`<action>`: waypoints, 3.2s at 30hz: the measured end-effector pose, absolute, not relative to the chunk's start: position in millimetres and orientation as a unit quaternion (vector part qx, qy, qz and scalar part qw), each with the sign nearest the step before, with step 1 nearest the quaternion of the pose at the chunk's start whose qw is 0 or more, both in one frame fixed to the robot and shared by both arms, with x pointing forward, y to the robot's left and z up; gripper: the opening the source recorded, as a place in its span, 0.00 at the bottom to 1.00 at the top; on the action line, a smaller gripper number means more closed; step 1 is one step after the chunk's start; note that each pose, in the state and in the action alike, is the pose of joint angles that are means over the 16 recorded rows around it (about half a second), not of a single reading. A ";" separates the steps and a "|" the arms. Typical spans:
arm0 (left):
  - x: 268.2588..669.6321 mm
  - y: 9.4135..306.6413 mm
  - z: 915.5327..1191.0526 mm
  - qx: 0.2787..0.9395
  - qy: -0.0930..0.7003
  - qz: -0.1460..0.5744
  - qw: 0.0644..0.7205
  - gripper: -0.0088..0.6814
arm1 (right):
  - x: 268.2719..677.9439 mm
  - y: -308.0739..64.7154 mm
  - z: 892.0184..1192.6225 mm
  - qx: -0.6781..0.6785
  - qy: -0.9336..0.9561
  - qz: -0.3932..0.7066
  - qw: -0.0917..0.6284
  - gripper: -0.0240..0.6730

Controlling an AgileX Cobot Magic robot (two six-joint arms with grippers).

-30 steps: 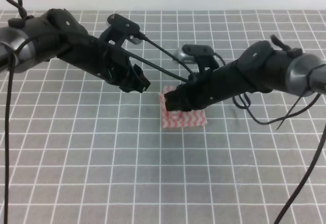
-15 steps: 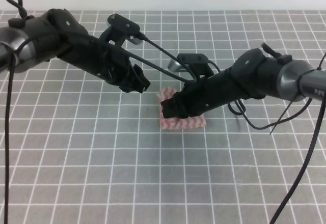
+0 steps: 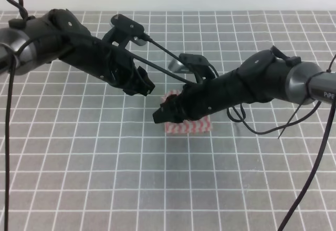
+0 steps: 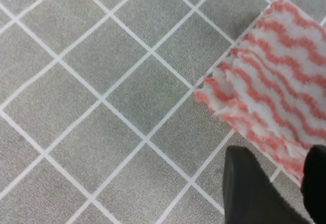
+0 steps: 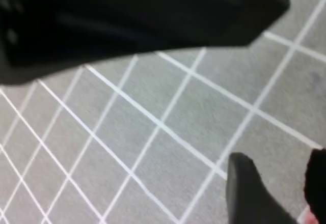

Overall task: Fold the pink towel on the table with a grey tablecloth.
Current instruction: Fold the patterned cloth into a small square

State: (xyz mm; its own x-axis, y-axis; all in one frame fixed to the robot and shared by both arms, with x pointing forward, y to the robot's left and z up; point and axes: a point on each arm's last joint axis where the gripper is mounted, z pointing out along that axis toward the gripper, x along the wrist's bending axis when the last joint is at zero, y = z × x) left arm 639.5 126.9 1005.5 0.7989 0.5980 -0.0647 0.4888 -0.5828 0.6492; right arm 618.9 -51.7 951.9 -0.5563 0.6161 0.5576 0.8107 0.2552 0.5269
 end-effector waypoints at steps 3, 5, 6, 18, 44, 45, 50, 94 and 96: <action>639.2 127.0 1006.2 0.886 0.306 0.080 0.339 0.35 | 621.3 -55.3 954.7 -0.456 -0.778 -0.414 0.120 0.34; 639.0 126.9 1006.2 0.886 0.306 0.079 0.339 0.35 | 623.9 -58.3 956.2 -0.460 -0.774 -0.419 0.116 0.31; 638.7 126.8 1006.2 0.886 0.306 0.077 0.339 0.35 | 625.5 -60.0 956.6 -0.463 -0.772 -0.420 0.112 0.29; 632.7 122.8 1007.3 0.885 0.303 0.038 0.351 0.34 | 643.3 -75.2 936.0 -0.502 -0.757 -0.413 0.072 0.05; 630.9 99.4 940.8 0.904 0.276 -0.055 0.322 0.03 | 671.2 -92.5 975.9 -0.464 -0.772 -0.433 0.029 0.01; 631.7 99.3 937.4 0.905 0.277 -0.054 0.319 0.03 | 671.7 -95.2 977.2 -0.464 -0.774 -0.429 0.031 0.01; 634.4 99.6 926.2 0.906 0.285 -0.050 0.308 0.01 | 672.5 -108.5 980.4 -0.470 -0.785 -0.401 0.037 0.01; 625.2 89.6 966.9 0.904 0.264 -0.017 0.337 0.01 | 626.1 -130.5 927.6 -0.517 -0.797 -0.296 0.100 0.01; 625.1 87.7 961.7 0.906 0.262 -0.019 0.332 0.01 | 626.7 -130.0 928.2 -0.518 -0.795 -0.300 0.100 0.01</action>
